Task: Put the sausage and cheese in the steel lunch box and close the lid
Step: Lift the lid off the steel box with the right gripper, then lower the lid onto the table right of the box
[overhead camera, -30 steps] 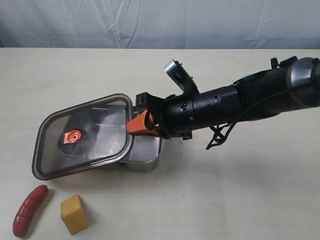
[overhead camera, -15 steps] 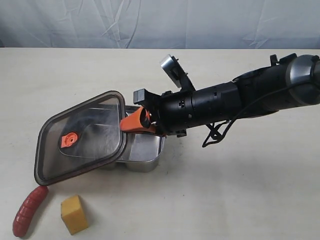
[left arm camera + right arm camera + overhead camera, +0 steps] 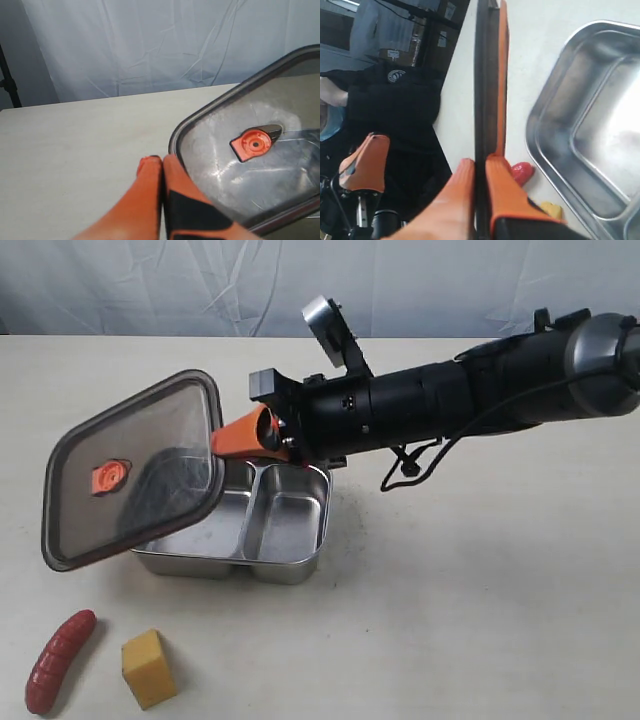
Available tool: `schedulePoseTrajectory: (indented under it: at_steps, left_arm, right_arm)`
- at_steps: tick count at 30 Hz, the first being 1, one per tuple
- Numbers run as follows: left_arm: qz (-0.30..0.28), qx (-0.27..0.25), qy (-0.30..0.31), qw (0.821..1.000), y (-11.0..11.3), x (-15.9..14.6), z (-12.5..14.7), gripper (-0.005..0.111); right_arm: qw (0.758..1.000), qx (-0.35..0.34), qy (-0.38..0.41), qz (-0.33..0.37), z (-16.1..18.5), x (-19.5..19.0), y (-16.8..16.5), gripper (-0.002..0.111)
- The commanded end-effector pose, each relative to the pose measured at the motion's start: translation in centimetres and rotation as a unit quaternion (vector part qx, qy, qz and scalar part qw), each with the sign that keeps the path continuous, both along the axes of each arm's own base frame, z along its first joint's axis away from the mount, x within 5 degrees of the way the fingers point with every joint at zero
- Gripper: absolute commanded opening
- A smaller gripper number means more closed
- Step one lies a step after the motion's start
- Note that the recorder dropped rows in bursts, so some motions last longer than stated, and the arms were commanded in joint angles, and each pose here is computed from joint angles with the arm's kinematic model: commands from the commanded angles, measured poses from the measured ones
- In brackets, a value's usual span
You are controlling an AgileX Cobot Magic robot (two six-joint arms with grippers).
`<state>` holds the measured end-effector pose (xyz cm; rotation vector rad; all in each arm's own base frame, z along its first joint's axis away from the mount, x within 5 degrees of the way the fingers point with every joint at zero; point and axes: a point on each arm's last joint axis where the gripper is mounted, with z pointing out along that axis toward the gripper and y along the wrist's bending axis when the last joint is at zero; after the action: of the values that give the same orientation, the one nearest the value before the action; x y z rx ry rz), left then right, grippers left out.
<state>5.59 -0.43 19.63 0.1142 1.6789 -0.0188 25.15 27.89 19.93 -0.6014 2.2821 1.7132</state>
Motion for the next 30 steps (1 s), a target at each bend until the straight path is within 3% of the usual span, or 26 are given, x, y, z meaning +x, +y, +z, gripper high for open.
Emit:
schedulePoseTrajectory:
  at_steps: [1,7,9,11,14,20,27,30]
  left_arm:
    - [-0.003,0.002,-0.004,1.000,0.0,0.0,-0.1,0.000]
    - [-0.003,0.002,-0.004,1.000,0.0,0.0,-0.1,0.000]
    - [-0.003,0.002,-0.004,1.000,0.0,0.0,-0.1,0.000]
    - [-0.003,0.002,-0.004,1.000,0.0,0.0,-0.1,0.000]
    - [-0.003,0.002,-0.004,1.000,0.0,0.0,-0.1,0.000]
    - [-0.003,0.002,-0.004,1.000,0.0,0.0,-0.1,0.000]
    - [-0.003,0.002,-0.004,1.000,0.0,0.0,-0.1,0.000]
    - [-0.003,0.002,-0.004,1.000,0.0,0.0,-0.1,0.000]
  right_arm:
    - [0.999,0.036,-0.030,0.013,2.1,0.8,0.6,-0.001]
    - [0.981,0.041,-0.153,-0.109,8.8,6.3,-4.1,-0.001]
    - [0.957,-0.033,-0.249,-0.144,11.3,7.0,-7.1,-0.001]
    - [0.908,-0.160,-0.349,-0.165,13.4,6.5,-10.2,-0.001]
    - [0.861,-0.273,-0.404,-0.144,14.3,5.4,-12.2,-0.001]
    - [0.797,-0.449,-0.400,-0.064,13.8,3.5,-14.8,-0.001]
    - [0.723,-0.539,-0.427,0.066,12.2,2.0,-13.2,-0.001]
    - [0.713,-0.553,-0.418,0.109,10.7,1.1,-12.1,-0.001]
